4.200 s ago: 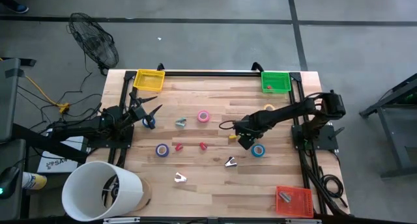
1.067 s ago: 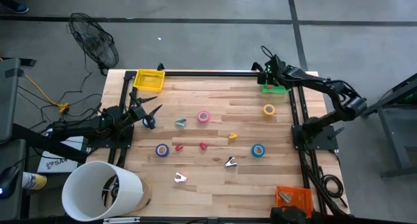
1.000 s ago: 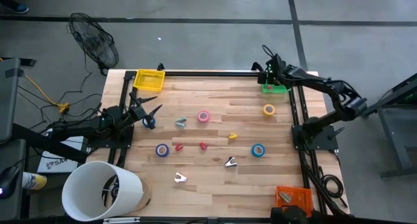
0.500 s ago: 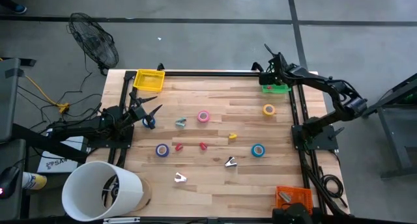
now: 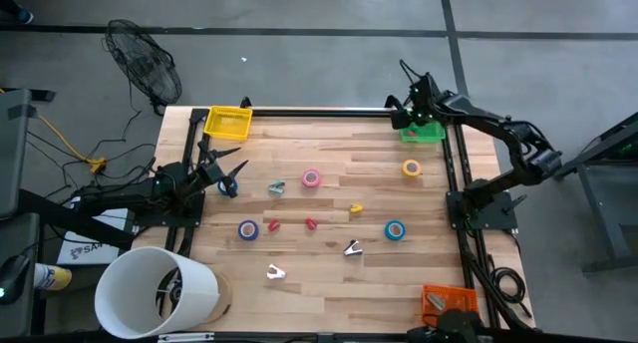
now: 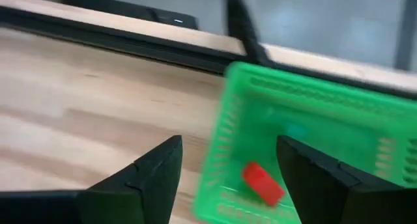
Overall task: Pick and place Stapler, Stapler remover, tape
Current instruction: Put the yellow stapler into the green bin
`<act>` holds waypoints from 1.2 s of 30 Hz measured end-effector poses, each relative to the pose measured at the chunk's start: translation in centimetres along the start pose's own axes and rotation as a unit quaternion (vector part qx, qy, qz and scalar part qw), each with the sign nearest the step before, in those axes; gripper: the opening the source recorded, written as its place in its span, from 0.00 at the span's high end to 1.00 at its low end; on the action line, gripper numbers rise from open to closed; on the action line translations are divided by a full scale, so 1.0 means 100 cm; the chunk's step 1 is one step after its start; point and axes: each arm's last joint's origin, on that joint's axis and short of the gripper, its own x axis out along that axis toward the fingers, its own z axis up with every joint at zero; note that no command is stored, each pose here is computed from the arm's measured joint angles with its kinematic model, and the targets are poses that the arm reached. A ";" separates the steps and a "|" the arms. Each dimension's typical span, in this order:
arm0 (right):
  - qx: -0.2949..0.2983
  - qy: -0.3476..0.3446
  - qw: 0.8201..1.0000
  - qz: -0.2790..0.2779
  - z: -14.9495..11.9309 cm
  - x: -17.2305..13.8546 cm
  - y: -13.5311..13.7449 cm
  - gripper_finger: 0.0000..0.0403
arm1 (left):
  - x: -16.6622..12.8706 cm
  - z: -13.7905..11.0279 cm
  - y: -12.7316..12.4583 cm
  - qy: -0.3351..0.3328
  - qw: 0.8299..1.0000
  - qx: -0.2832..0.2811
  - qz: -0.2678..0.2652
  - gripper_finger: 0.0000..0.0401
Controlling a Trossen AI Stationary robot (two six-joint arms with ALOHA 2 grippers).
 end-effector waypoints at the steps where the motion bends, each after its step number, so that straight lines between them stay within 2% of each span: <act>1: -0.013 -0.003 1.000 0.009 0.003 -0.003 0.005 0.41 | 0.000 0.000 0.000 0.000 1.000 0.000 0.000 0.52; 6: -0.111 0.001 0.990 0.087 0.009 -0.020 0.036 0.41 | 0.000 0.000 0.000 0.000 1.000 0.000 0.000 0.52; 9: -0.180 0.009 0.972 0.150 0.006 -0.029 0.057 0.41 | 0.000 0.000 0.000 0.000 1.000 0.000 0.000 0.52; 12: -0.250 0.014 0.951 0.184 -0.002 -0.036 0.075 0.41 | 0.000 0.000 0.000 0.000 1.000 0.000 0.000 0.52; 18: -0.371 0.012 0.903 0.214 -0.025 -0.046 0.107 0.41 | 0.000 0.000 0.000 0.000 1.000 0.000 0.000 0.52; 26: -0.499 0.002 0.829 0.252 -0.059 -0.061 0.144 0.41 | 0.000 0.000 0.000 0.000 1.000 0.000 0.000 0.52; 30: -0.528 -0.002 0.812 0.246 -0.078 -0.063 0.156 0.41 | 0.000 0.000 0.000 0.000 1.000 0.000 0.000 0.52; 36: -0.561 0.007 0.790 0.247 -0.118 -0.046 0.158 0.41 | 0.000 0.000 0.000 0.000 1.000 0.000 0.000 0.52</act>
